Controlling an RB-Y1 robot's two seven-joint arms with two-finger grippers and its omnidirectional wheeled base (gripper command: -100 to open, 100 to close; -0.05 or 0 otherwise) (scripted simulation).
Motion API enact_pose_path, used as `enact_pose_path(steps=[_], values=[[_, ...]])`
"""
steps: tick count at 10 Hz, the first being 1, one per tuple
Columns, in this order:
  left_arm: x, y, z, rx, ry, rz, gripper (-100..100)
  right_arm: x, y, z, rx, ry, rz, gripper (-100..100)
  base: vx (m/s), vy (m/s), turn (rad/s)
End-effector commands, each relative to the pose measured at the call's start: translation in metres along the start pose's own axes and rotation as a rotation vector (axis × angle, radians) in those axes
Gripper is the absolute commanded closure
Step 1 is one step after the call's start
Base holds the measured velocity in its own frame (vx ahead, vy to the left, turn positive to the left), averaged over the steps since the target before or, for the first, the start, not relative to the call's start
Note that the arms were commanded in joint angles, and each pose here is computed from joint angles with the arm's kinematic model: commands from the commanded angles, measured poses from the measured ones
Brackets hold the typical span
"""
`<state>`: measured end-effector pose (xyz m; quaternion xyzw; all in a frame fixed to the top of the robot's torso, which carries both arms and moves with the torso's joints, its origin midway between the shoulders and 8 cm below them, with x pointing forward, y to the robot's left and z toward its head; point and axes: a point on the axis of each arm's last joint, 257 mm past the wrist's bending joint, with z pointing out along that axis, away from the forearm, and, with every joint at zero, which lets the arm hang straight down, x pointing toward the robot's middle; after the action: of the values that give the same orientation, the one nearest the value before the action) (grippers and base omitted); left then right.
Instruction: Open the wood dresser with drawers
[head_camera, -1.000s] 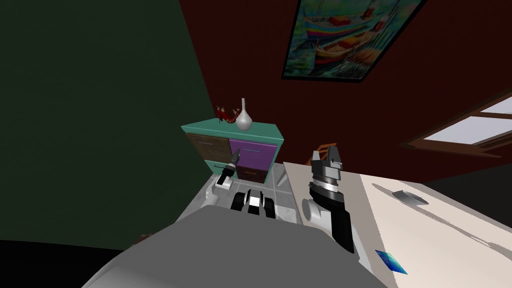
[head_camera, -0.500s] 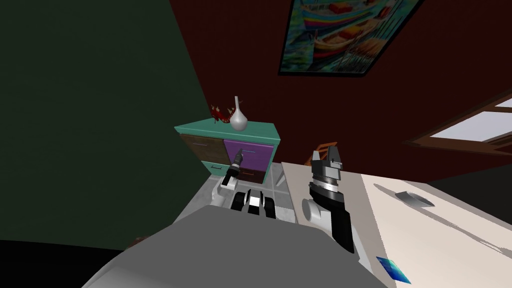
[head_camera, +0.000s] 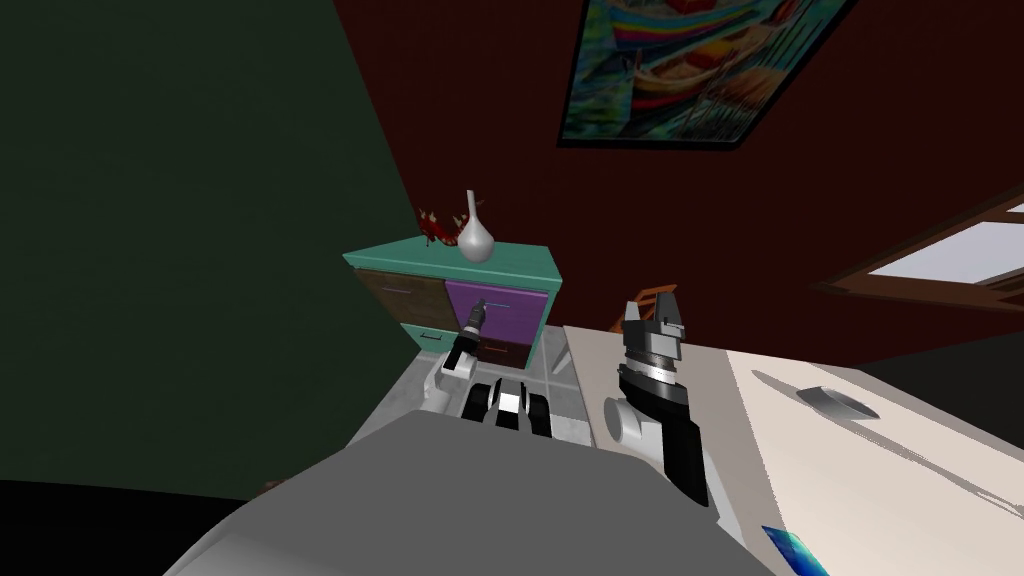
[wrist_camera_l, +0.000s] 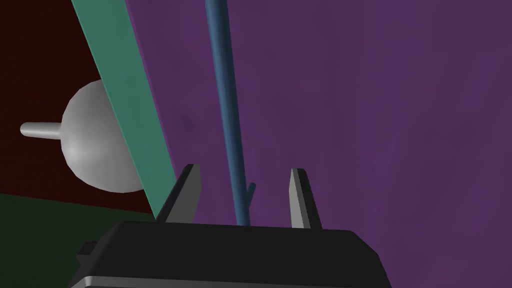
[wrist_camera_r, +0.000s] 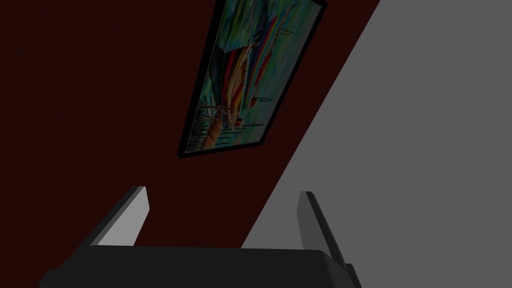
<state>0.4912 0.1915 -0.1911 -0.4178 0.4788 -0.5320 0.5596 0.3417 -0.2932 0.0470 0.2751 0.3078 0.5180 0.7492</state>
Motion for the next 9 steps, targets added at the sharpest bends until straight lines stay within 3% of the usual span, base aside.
enact_pose_path(steps=[1, 9], values=[[0.0014, -0.0063, -0.0009, 0.008, 0.002, -0.001, 100, 0.0, 0.0, 0.0, 0.0, 0.0, 0.0, 0, -0.108, 0.011, 0.004], [0.0038, -0.0109, -0.0095, 0.002, 0.009, -0.002, 100, 0.0001, 0.0, 0.0001, 0.0, 0.0, 0.0, 0, -0.165, -0.004, 0.011]])
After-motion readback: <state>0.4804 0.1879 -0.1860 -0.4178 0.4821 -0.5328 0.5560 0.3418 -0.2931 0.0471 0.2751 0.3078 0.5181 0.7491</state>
